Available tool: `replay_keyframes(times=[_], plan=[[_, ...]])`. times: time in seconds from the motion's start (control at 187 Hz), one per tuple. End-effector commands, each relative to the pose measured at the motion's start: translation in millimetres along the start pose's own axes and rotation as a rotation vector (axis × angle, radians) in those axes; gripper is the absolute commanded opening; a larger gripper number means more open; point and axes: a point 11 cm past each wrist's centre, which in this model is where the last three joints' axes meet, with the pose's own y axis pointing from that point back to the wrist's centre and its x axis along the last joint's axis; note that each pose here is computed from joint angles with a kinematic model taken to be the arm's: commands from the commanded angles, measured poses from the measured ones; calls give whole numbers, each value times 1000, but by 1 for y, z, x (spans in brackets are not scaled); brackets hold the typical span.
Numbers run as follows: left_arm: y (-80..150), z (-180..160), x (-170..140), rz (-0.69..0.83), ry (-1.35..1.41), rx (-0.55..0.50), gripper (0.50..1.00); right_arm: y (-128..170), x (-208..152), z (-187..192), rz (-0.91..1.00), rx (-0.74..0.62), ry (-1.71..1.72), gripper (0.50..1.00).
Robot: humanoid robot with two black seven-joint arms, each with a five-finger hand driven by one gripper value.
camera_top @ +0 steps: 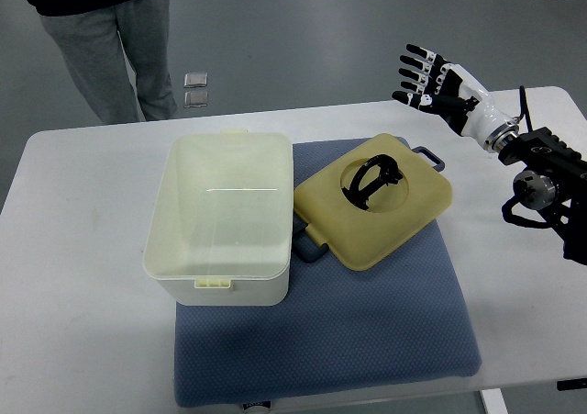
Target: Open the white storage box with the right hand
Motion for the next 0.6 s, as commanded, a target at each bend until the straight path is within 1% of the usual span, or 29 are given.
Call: replay_keyframes(times=[0.0,0.155,0.246,0.593], plan=[[0,0,0,0,1,0,1000,-3,-10,10,-4,-17,-27,913],[0,0,0,0,0,0,1000,-1,-11,22,55,-18,-69,913],[0,0,0,0,0,0,1000,2,-11,33,100,-35,-60,926],[0,0,0,-2,0,0,1000,6,-4,35,143,-32,-43,926]])
